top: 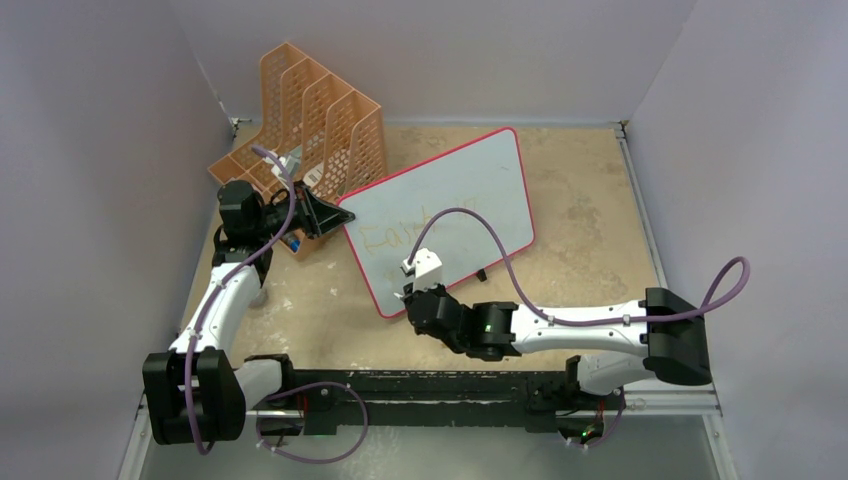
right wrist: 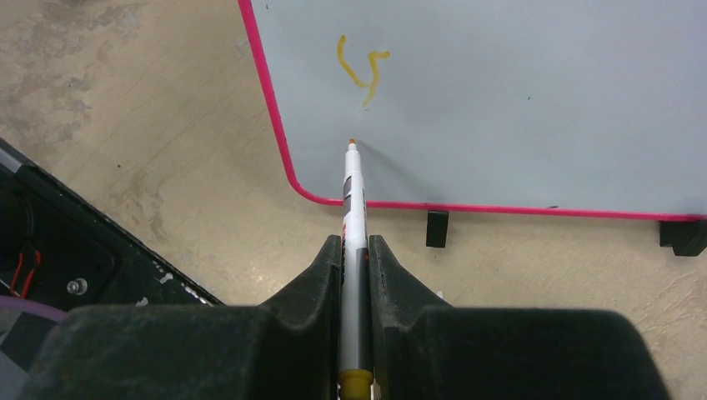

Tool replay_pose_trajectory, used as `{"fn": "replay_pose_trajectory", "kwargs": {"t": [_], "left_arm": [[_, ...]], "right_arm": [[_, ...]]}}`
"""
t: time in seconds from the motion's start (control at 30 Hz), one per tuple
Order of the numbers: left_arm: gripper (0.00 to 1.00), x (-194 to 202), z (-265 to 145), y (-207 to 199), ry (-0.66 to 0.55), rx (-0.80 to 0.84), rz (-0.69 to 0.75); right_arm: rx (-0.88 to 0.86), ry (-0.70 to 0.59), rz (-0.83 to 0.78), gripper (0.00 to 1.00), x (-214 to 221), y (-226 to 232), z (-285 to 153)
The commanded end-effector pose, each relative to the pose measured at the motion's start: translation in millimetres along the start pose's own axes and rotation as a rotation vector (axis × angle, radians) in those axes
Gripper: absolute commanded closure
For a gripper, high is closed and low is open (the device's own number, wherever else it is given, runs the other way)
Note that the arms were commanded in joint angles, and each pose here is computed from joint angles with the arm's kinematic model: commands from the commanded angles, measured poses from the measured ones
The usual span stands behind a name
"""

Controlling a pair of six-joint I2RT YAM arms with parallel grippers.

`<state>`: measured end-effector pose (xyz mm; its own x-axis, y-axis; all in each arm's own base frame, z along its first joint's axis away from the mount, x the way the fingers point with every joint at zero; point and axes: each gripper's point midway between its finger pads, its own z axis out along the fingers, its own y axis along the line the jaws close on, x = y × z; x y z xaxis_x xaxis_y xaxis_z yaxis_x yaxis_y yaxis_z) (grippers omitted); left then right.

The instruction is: Write a sentence on the whiteboard

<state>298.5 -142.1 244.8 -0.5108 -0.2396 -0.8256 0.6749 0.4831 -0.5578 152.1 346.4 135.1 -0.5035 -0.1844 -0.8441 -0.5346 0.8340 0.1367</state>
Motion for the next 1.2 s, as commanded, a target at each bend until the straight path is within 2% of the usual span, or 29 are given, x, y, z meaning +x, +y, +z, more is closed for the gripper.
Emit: {"fn": "replay_pose_trajectory", "kwargs": {"t": [0.0,0.4,0.77,1.17], "left_arm": [[1.0,-21,-1,7,-0.067,-0.044,0.141],[1.0,-20,-1,7,-0.066,-0.042,0.138],[1.0,-20,-1,6,-0.064,-0.039,0.138],[1.0,-20,-1,6,-0.063,-0.035,0.139]], "right_arm": [[-0.008,-0.013,0.027,1.0,-6,2,-7],[0.061,-0.16,0.116,1.0,-43,-18,-22],[0.039,-0.157,0.103,1.0,-41,-8,-11],[0.103,-0.179,0.135,1.0,-47,-24,-3]]}}
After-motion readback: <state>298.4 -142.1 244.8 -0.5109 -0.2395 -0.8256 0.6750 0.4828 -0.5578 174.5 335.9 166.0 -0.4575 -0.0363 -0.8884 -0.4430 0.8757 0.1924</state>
